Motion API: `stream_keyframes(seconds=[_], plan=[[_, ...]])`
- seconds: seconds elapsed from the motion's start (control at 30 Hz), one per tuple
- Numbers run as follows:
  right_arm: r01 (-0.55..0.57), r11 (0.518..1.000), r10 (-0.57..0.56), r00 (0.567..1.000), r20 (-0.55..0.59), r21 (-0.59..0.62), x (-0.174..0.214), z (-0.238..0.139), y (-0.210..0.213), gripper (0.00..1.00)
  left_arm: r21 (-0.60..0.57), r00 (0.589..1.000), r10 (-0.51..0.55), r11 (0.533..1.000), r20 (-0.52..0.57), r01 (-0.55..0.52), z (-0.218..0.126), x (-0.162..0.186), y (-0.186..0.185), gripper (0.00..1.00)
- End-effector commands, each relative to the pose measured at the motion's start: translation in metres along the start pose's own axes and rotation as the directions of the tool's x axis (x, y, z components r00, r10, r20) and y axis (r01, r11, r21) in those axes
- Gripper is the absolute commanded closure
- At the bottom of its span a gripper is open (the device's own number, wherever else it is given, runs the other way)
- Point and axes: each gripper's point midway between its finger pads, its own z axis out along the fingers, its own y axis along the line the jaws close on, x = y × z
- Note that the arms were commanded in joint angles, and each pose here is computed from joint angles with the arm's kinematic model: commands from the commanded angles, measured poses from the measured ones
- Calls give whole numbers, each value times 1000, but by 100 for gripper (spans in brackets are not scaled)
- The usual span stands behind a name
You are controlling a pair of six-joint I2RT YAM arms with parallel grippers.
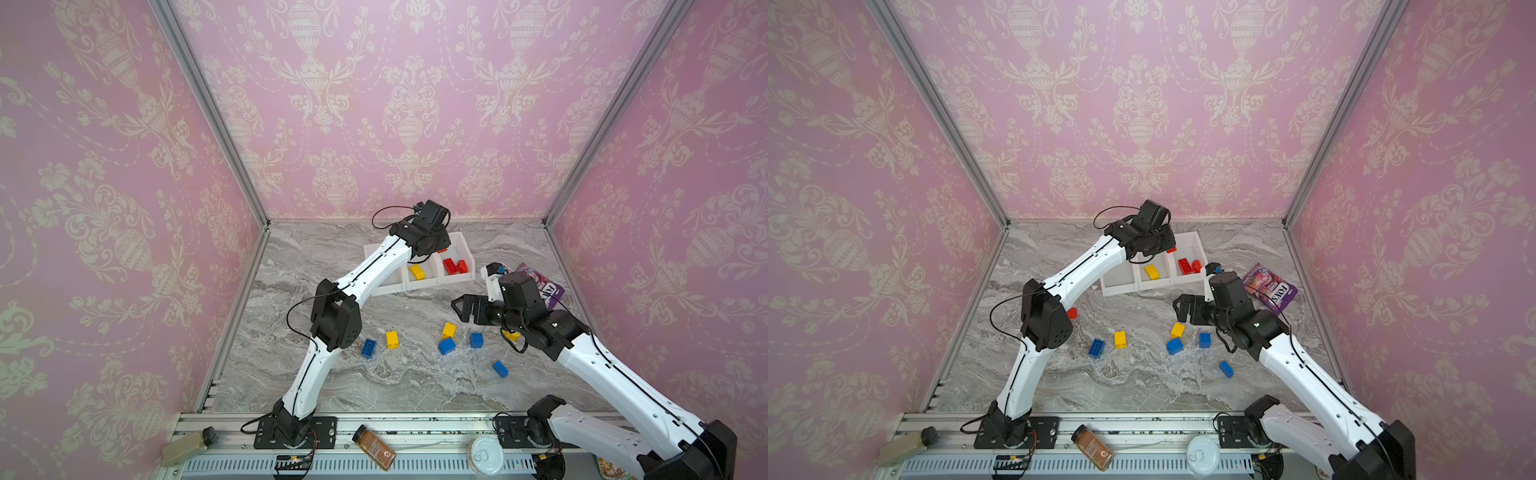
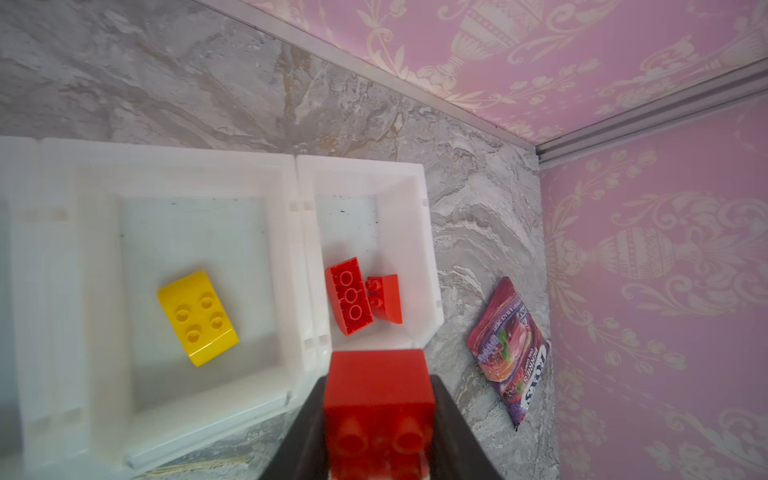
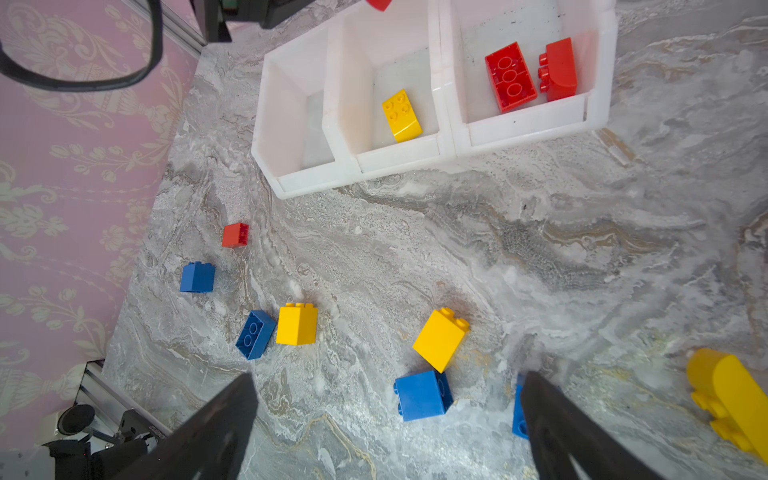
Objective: Sort the legos into containers by color
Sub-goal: 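Carry the red brick with the left gripper over the red-brick compartment and release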
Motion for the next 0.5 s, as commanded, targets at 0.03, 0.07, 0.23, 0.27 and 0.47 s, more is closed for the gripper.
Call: stream_keyframes(seconds=[0.03, 0.07, 0.23, 0.27, 0.47], plan=[[-24, 999, 24, 1000, 5, 37, 1, -9, -8, 0, 61, 996, 79, 995, -37, -77, 17, 7, -15, 77], [-22, 999, 22, 1000, 8, 38, 0, -10, -8, 0, 62, 996, 77, 995, -50, -74, 25, 11, -13, 77], [-18, 999, 18, 1000, 19, 34, -3, -13, -6, 0, 80, 994, 66, 995, -91, -59, 58, 27, -7, 77], [-19, 999, 18, 1000, 20, 35, -3, -13, -6, 0, 78, 993, 68, 995, -94, -60, 62, 29, -5, 77], [-24, 999, 23, 999, 22, 36, -2, -15, -7, 0, 57, 990, 75, 996, -122, -68, 83, 42, 9, 76]])
